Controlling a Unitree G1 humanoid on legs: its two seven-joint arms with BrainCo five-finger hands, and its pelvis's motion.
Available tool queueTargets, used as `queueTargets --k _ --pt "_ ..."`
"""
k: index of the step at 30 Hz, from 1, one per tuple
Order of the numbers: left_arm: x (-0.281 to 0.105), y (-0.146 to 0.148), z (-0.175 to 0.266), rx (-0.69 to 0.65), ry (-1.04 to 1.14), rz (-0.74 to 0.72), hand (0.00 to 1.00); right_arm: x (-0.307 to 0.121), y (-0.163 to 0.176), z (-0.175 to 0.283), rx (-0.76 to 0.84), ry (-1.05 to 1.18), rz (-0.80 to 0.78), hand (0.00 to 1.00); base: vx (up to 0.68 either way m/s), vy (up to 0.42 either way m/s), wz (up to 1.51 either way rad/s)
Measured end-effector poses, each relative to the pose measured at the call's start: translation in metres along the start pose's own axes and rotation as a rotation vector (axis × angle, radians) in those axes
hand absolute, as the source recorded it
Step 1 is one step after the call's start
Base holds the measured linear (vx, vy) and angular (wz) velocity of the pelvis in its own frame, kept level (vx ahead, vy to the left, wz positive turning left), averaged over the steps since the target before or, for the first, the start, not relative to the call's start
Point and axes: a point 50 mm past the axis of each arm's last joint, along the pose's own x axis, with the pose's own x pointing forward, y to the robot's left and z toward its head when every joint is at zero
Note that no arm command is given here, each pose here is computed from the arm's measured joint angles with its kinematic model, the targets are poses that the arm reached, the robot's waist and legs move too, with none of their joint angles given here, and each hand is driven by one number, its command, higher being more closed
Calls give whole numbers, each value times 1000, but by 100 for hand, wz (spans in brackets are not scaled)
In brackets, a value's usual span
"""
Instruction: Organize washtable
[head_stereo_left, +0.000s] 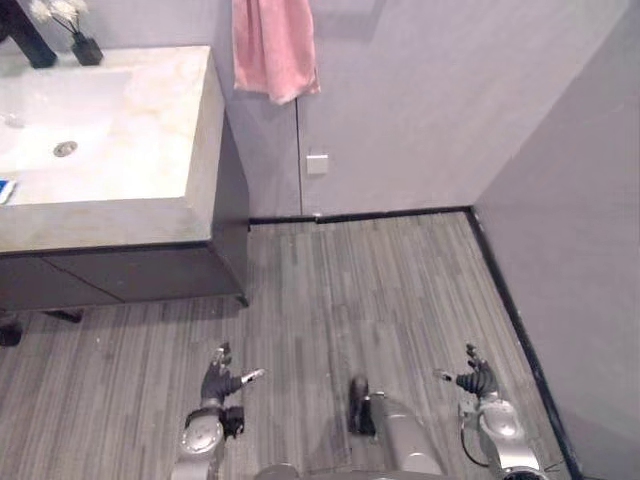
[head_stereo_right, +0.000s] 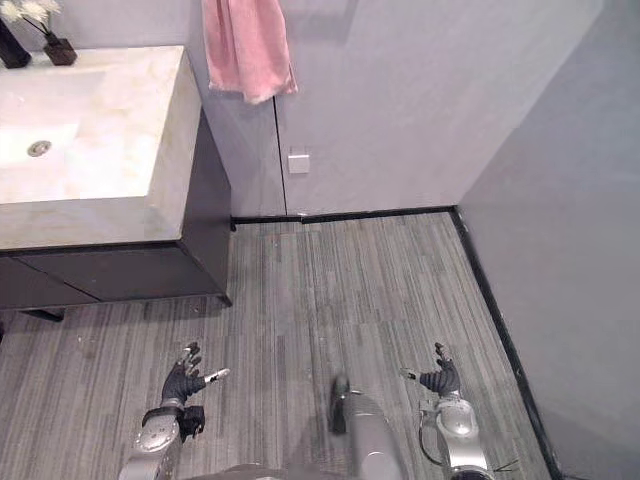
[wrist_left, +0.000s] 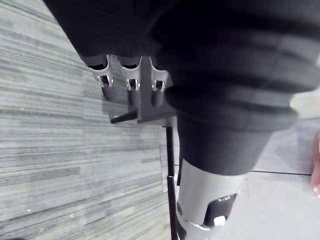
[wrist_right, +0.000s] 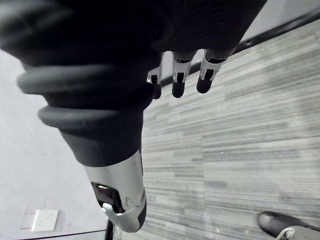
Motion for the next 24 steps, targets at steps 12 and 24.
queueTargets --k 12,24 --pt "-3 -14 -3 -39 11 -19 0 -1 5 2 46 -16 -19 0 538 -39 -13" --pt "-5 -12 -11 -5 54 -5 0 -12 31 -17 46 64 53 0 475 124 0"
